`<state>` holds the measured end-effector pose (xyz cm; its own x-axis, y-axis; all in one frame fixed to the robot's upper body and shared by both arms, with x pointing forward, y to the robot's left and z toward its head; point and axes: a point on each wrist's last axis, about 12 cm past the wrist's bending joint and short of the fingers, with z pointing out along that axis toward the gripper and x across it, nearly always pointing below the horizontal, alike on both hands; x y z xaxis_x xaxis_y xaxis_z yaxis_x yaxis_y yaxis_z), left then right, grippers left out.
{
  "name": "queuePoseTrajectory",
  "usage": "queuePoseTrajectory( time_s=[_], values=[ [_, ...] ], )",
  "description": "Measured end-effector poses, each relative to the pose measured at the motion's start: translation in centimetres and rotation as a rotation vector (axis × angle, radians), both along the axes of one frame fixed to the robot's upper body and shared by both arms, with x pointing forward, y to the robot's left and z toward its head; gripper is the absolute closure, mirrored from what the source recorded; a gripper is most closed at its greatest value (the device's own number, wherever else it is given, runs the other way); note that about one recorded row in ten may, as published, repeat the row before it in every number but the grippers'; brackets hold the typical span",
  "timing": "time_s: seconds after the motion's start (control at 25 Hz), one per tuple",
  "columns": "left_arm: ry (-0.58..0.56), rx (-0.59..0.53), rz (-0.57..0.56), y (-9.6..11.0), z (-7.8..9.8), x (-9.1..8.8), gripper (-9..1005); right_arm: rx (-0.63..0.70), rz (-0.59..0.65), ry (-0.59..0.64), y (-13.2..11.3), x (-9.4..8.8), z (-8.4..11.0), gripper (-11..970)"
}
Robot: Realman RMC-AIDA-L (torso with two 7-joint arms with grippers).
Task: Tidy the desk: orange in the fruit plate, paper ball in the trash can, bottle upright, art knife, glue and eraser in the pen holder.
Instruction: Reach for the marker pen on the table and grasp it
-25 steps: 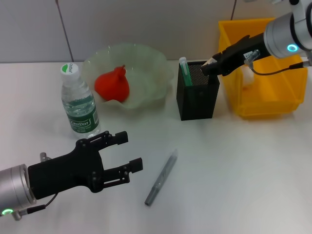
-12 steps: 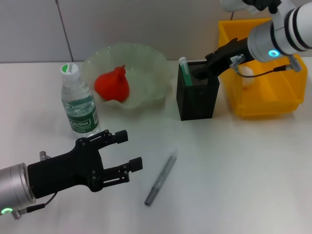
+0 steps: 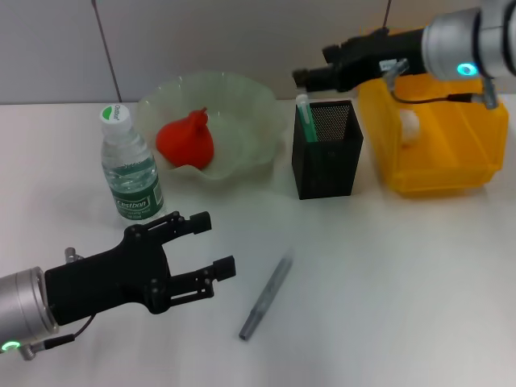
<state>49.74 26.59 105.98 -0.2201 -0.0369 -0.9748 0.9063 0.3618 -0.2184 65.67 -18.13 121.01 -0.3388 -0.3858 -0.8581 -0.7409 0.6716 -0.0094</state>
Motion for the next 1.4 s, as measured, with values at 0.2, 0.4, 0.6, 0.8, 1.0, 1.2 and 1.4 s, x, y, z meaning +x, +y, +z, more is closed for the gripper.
queuePoseTrajectory(
  time_s=[0.2,0.4,0.6,0.8,1.0,1.2,1.4],
  values=[
    [-0.002,-0.005,0.004,0.0,0.1,0.0,183,0.22,0.114,-0.074,-2.6,-2.6,-0.1,293],
    [-0.002,-0.008,0.003,0.0,0.1,0.1,183,0.354,0.205,-0.113,-5.7,-5.4,-3.1,292],
    [-0.003,-0.013,0.008,0.0,0.2,0.1,183,0.368,0.281,-0.065,-7.5,-7.6,-6.9,293],
    [0.002,-0.009,0.012,0.0,0.1,0.2,183,0.332,0.324,-0.017,-8.8,-10.1,-10.3,293],
    [0.024,0.004,0.024,0.1,0.1,0.6,183,0.292,0.318,0.011,-9.2,-11.7,-12.9,292],
    [0.041,0.019,0.04,0.1,-0.1,0.9,183,0.289,0.301,0.012,-9.3,-13.0,-14.7,293],
    [0.04,-0.011,0.017,-0.3,0.7,1.5,185,0.285,0.273,0.021,-9.6,-13.5,-15.4,293]
  ],
)
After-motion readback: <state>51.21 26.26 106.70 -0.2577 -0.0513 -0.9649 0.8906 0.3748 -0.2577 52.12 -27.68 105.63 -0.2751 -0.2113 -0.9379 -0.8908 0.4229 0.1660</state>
